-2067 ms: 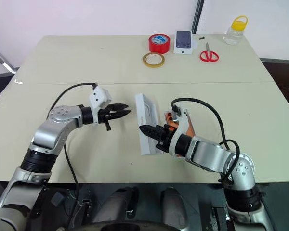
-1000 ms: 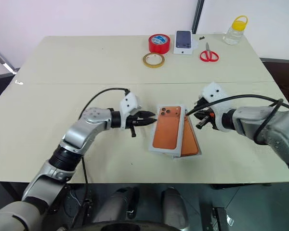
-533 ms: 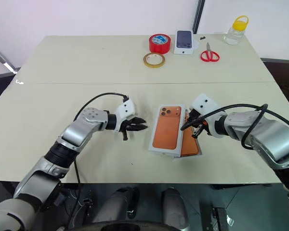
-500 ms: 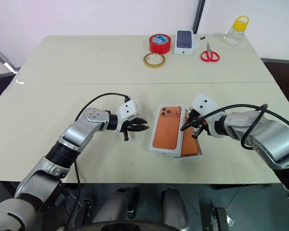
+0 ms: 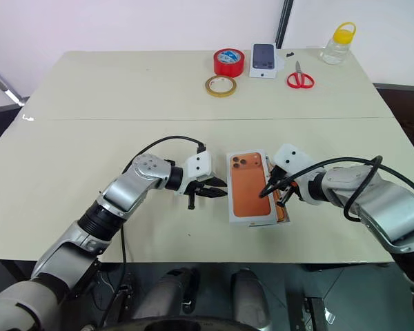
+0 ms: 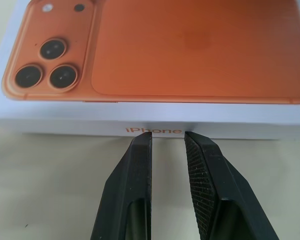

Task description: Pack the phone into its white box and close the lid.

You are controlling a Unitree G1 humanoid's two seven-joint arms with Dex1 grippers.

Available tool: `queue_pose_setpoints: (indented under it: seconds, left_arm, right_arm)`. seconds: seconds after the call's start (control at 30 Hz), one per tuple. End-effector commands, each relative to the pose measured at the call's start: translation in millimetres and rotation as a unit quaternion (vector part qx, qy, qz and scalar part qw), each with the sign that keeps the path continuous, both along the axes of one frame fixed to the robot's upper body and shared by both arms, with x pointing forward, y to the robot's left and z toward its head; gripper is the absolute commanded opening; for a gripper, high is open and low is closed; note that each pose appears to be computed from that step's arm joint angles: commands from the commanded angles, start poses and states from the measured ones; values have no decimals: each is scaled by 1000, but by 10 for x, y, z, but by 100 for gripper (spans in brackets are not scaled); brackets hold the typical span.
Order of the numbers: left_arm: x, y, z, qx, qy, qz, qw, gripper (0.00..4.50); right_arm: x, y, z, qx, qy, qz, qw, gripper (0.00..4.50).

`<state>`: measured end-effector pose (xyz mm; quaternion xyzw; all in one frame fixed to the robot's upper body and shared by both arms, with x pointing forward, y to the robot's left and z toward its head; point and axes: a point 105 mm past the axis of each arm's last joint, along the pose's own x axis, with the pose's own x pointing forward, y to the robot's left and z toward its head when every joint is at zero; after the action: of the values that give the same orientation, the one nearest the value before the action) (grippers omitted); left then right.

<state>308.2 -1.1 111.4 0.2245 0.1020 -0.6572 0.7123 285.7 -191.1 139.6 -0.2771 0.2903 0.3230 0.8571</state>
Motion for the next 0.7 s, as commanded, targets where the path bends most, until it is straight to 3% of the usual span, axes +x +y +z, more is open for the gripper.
queue_pose_setpoints:
  seconds: [0.03,0.7]
  left_arm:
    - [-83,-168,169,-23,-27,-32,999,107]
    - [-161,-389,202,-45,-14,-43,998,107]
  right_arm:
    - [-33,50,92,3,-16,21,1000,1]
    - [-43,-155,44,-5,-11,-11,1000,1]
